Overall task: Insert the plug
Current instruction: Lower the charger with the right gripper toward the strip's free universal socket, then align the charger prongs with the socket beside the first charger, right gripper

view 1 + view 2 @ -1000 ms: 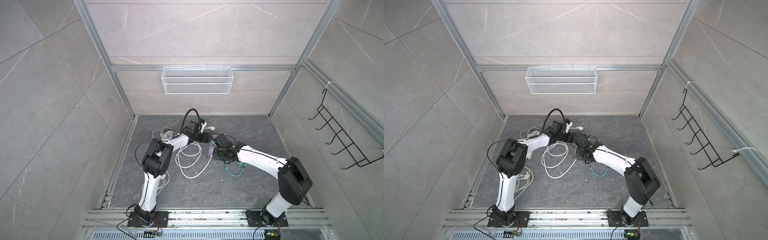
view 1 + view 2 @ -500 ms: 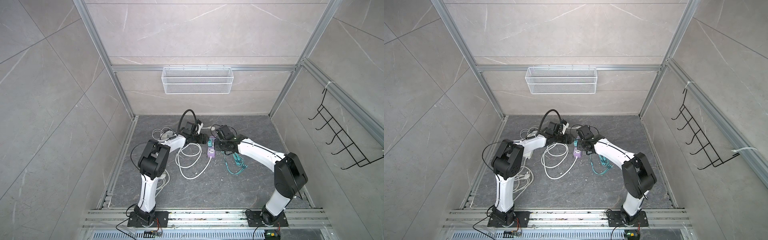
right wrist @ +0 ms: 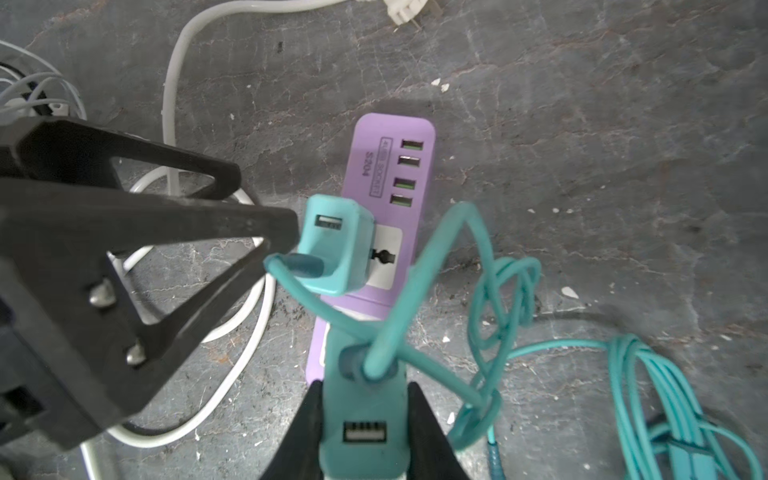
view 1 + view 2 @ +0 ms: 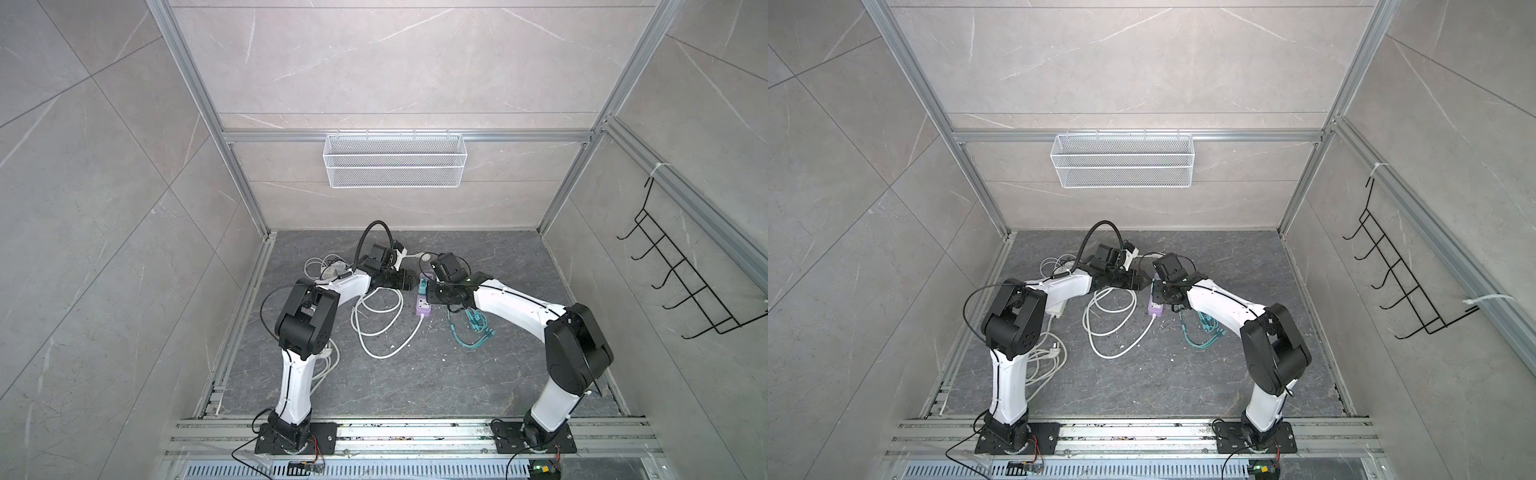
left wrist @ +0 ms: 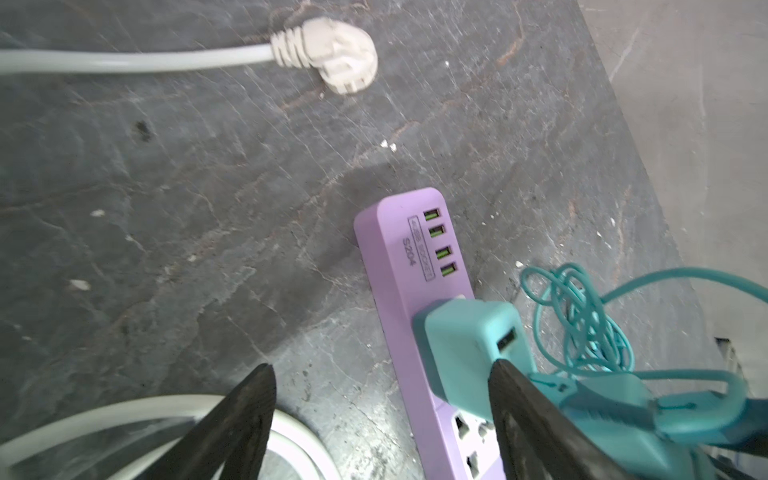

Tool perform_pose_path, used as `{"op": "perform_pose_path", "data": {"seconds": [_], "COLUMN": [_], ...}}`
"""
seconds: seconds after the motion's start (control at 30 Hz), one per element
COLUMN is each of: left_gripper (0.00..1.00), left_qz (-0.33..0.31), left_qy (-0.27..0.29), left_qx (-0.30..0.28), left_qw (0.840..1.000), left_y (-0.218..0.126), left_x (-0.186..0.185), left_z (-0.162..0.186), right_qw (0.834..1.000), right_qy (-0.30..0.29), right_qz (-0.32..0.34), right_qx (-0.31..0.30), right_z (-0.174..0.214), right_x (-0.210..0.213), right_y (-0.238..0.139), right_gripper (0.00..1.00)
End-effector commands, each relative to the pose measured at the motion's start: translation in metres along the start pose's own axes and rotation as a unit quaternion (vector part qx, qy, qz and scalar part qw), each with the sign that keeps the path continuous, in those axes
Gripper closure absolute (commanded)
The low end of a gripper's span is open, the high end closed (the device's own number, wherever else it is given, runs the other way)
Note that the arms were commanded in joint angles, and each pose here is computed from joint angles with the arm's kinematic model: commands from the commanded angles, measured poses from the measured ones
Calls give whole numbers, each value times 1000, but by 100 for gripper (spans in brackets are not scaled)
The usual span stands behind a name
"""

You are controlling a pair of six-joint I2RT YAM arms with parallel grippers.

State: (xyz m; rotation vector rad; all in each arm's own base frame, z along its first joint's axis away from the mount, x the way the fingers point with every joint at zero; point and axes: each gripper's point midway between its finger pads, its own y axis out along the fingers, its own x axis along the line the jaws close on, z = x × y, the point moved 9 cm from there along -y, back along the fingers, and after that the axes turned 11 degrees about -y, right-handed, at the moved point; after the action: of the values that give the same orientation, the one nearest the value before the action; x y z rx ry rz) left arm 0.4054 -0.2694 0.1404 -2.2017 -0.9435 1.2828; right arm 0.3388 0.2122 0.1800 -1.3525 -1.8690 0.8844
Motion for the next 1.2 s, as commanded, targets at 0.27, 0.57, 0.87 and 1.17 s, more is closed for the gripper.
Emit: {"op": "perform_pose_path", "data": {"seconds": [0.27, 0.57, 0.87, 1.17], "left_gripper": [16, 16, 15, 15], "left_qz": [-2, -30, -41, -42], "left_qy": [-14, -79, -89, -78], "left_qx": [-28, -44, -61, -66], "left_qw": [1000, 995, 993, 994], "left_y": [-35, -71, -83, -88], "left_x": [-15, 15, 29, 28], "left_z": [-15, -17, -12, -14], "right_qw": [999, 998, 996, 996], "right_qy": [3, 0, 10, 22], "right_qz": [-8, 16, 57, 62], "right_qx": [-40, -59, -65, -60], "right_z": [-7, 2, 8, 12], "right_x": [9, 24, 24, 27], "right_y": [-12, -4, 4, 16], "right_gripper": [98, 97, 97, 97]}}
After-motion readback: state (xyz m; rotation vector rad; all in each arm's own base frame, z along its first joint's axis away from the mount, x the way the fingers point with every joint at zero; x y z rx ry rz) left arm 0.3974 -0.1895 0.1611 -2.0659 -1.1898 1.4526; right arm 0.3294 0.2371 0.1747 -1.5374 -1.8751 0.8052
